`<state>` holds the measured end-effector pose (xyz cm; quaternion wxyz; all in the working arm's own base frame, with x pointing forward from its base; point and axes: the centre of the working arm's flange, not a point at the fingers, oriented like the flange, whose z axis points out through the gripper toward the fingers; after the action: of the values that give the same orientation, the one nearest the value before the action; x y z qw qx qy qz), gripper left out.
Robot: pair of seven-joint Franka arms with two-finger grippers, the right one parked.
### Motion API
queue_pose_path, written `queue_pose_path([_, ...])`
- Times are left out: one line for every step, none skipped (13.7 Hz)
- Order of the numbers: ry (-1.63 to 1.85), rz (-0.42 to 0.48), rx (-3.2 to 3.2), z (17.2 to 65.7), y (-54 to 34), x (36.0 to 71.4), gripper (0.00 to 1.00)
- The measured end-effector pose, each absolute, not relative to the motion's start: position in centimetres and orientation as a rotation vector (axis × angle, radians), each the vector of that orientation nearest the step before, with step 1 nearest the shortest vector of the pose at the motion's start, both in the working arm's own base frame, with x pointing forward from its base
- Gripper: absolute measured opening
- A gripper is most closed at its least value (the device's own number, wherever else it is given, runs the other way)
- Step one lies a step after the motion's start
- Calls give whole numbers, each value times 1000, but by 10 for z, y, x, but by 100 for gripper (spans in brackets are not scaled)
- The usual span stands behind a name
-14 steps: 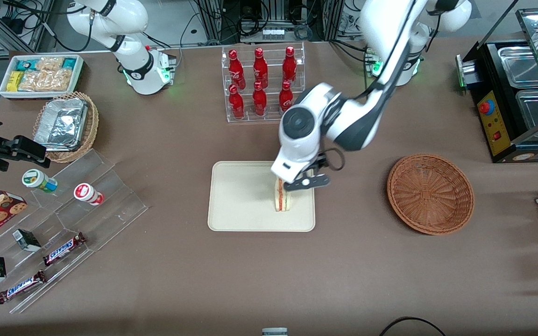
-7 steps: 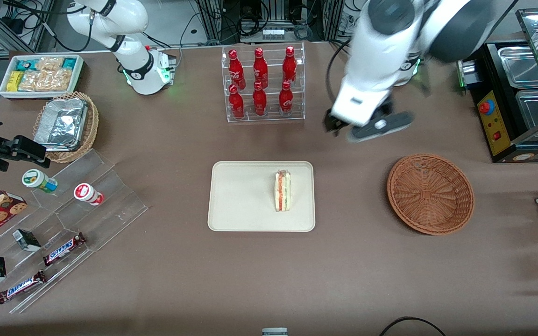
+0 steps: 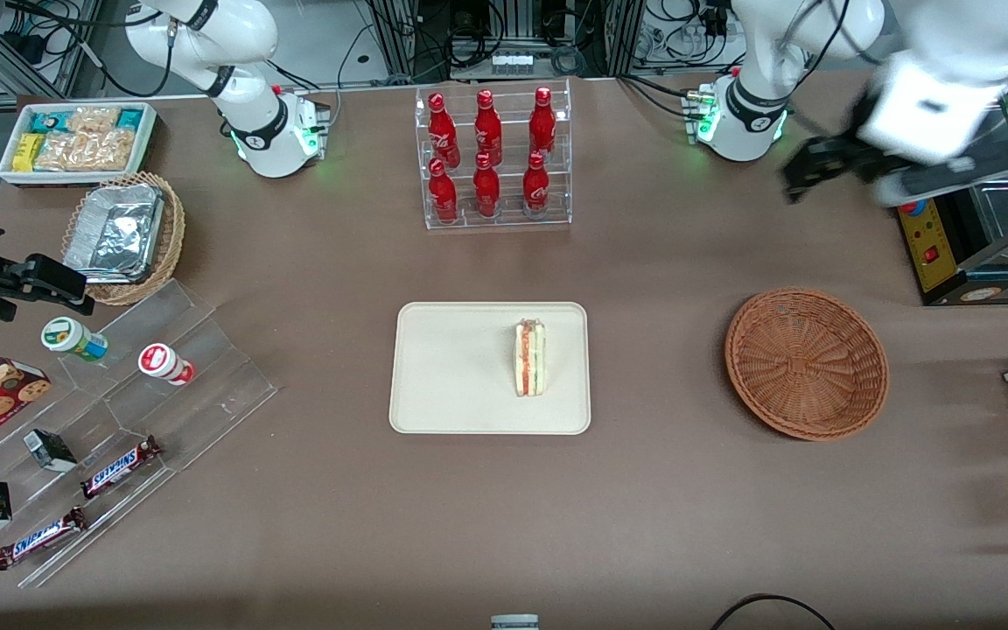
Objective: Place sandwich from basket to tray
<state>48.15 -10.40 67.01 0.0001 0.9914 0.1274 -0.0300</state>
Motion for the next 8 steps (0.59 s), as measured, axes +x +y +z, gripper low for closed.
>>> queue_pose_path([378, -93, 3109, 675, -75, 479, 100])
queue_pose_path([365, -89, 3109, 678, -52, 476, 100])
queue_pose_path([369, -90, 3113, 677, -36, 475, 100])
queue_pose_path([380, -99, 3119, 674, -27, 475, 100])
queue_pose_path([383, -112, 3128, 669, -23, 475, 100])
queue_pose_path([382, -122, 3139, 665, -22, 475, 100])
queue_pose_path([381, -132, 3150, 662, -24, 475, 100])
queue_pose_path([378, -141, 3161, 658, -28, 475, 100])
